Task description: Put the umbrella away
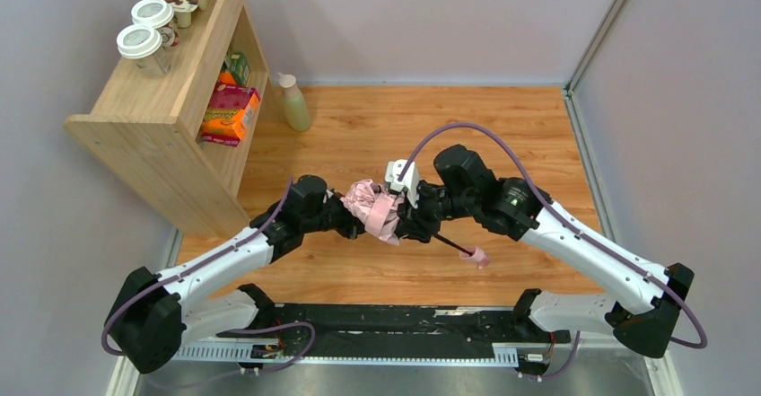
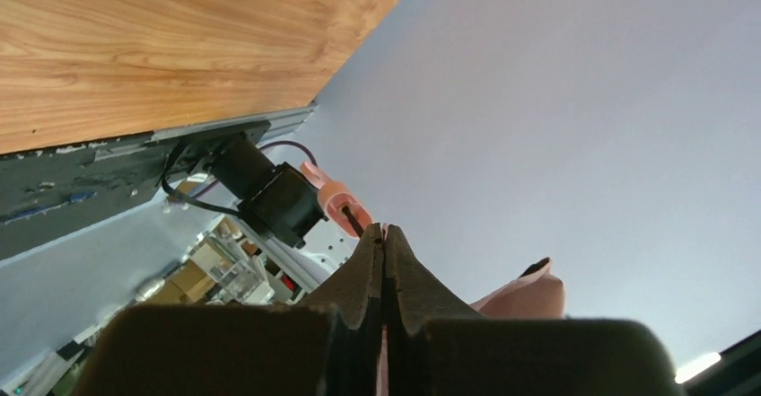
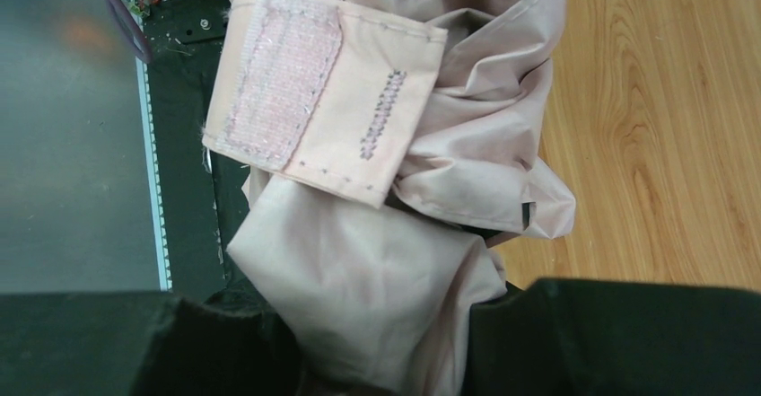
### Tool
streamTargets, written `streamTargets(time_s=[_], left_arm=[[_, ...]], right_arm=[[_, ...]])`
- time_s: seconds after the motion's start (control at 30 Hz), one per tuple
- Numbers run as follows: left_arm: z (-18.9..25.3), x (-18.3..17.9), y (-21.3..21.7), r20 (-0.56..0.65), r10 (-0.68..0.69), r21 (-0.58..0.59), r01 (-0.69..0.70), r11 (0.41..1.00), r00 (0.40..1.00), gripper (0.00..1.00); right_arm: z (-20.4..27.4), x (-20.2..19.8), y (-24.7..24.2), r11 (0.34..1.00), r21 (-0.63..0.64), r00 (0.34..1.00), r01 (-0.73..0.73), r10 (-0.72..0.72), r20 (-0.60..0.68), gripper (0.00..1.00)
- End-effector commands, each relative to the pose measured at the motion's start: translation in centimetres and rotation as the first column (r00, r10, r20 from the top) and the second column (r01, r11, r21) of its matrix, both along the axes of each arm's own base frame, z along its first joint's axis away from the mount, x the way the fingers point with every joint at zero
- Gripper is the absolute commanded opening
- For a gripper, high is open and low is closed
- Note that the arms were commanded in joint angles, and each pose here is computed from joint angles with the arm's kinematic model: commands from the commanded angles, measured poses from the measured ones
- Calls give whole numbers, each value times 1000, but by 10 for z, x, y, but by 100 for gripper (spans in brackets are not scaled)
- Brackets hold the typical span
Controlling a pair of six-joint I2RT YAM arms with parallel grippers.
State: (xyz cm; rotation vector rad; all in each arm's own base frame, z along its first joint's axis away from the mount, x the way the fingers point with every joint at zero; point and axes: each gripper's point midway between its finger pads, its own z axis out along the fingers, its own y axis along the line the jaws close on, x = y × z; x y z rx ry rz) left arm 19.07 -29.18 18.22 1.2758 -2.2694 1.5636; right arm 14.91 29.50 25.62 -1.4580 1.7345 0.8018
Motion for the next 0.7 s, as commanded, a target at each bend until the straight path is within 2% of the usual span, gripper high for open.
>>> streamTargets(time_s=[0.0, 0.07, 0.13, 0.17, 0.2, 0.23, 0.27, 0.3, 0.33, 0.43, 0.47, 0.53, 0.57, 0.6, 0.63, 0.67], left_arm=[[29, 14, -1, -44, 94, -118, -98, 988, 995, 0], [29, 20, 4, 100, 104, -70, -98, 993, 990, 0], [28, 33, 11, 294, 98, 13, -106, 994, 951, 0], [33, 39, 12, 449, 46, 64, -84, 994, 892, 0], [42, 51, 14, 540, 52, 71, -107, 992, 840, 0], [48, 55, 14, 660, -27, 137, -85, 987, 750, 0], [62, 60, 10, 731, -42, 124, -72, 990, 681, 0], [71, 62, 8, 802, -91, 160, -65, 985, 591, 0], [70, 61, 4, 803, -128, 179, -30, 983, 582, 0], [99, 54, -12, 897, -171, 160, 62, 985, 407, 0], [112, 49, -15, 932, -151, 129, 88, 988, 330, 0], [112, 40, -15, 949, -207, 182, 126, 975, 236, 0], [117, 36, -15, 958, -260, 245, 124, 961, 119, 0], [117, 30, -10, 948, -304, 292, 118, 949, 96, 0], [124, 25, -3, 944, -330, 330, 75, 941, -8, 0], [131, 20, 2, 942, -331, 334, 54, 941, -62, 0]], right_arm=[[48, -5, 8, 991, 133, 998, -24, 16, 55, 0], [48, -15, 6, 990, 131, 999, -45, 44, 14, 0], [43, -34, 3, 987, 126, 993, -100, 108, -56, 0], [39, -44, 1, 985, 119, 985, -127, 139, -98, 0], [33, -53, -1, 982, 113, 975, -155, 170, -146, 0], [29, -60, 0, 979, 115, 963, -167, 187, -194, 0], [26, -68, 2, 975, 120, 944, -188, 213, -251, 0], [24, -77, 2, 969, 123, 922, -215, 243, -302, 0], [23, -83, 2, 964, 129, 901, -232, 263, -345, 0], [26, -101, 5, 939, 185, 831, -289, 342, -438, 0], [27, -105, 6, 937, 194, 811, -291, 349, -470, 0], [24, -111, 8, 931, 204, 757, -303, 365, -542, 0], [19, -112, 9, 932, 200, 732, -303, 362, -578, 0], [14, -115, 9, 931, 197, 697, -308, 362, -619, 0], [9, -117, 7, 928, 200, 661, -314, 365, -656, 0], [3, -118, 7, 932, 187, 643, -309, 350, -682, 0]])
